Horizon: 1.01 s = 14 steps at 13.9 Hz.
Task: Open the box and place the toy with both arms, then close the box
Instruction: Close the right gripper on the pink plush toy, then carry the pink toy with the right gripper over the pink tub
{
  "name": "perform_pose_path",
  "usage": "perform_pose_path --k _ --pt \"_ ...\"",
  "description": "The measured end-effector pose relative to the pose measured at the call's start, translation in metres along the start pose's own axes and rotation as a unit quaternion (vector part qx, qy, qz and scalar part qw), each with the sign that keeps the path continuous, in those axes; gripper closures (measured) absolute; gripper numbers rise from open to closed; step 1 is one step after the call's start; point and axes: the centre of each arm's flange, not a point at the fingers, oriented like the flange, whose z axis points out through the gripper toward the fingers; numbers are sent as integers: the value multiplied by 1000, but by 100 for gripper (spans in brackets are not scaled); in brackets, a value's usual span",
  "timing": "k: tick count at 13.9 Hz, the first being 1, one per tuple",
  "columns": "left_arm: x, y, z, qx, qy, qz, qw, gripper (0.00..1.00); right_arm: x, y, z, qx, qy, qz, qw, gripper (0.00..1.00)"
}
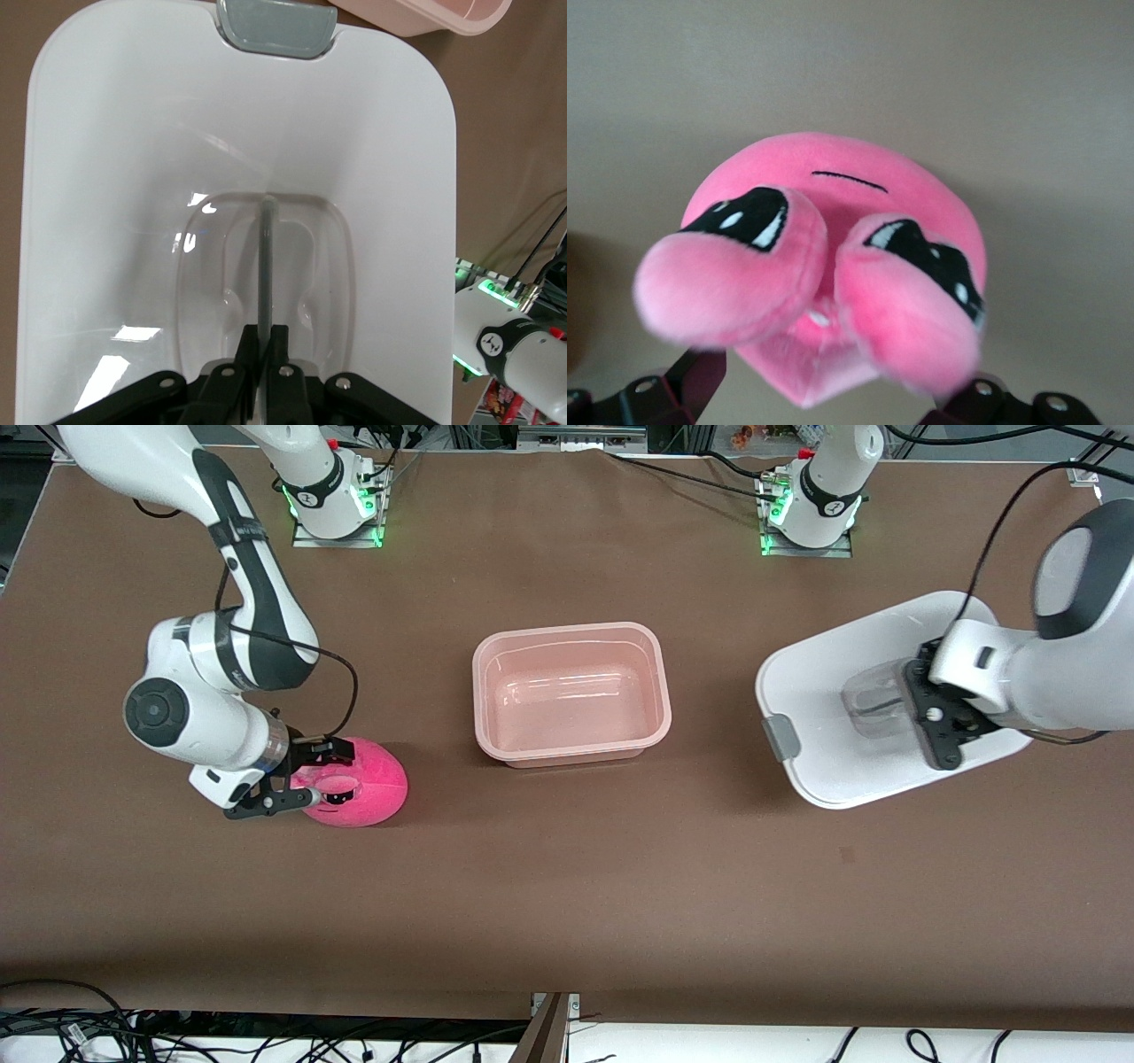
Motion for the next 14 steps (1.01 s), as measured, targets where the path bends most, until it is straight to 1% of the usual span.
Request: perform_pose_path --k 1,3,4,5,6,7,8,9,10,11,13,14 --pt "-3 -1 -5 8 2 2 1000 93 1 1 9 2 3 2 1000 0" --pt "6 0 -9 23 7 9 1000 93 3 2 19 2 10 4 1000 2" --pt "10 2 -10 26 8 13 1000 93 4 2 21 2 12 4 1000 6" --pt "14 4 -10 27 8 16 999 93 4 2 21 2 13 4 1000 21" --pt "15 4 -10 28 8 17 999 93 4 0 21 2 13 3 1000 29" --pt "16 5 -10 28 8 18 999 93 4 -1 20 2 14 2 1000 43" --pt "15 4 -10 28 8 17 999 93 5 -3 19 2 15 0 1000 50" --pt "15 4 -10 27 8 17 999 93 5 -4 17 2 17 -2 1000 63" --pt "15 4 -10 27 8 17 999 93 6 -5 15 2 19 -5 1000 74" --pt "15 4 -10 27 8 17 999 93 7 -5 12 2 22 -14 1000 79" --pt "15 4 -10 27 8 17 999 93 10 -12 -2 -1 33 -48 998 82" --pt "15 4 -10 27 8 17 999 93 10 -21 -12 -7 35 -76 996 83"
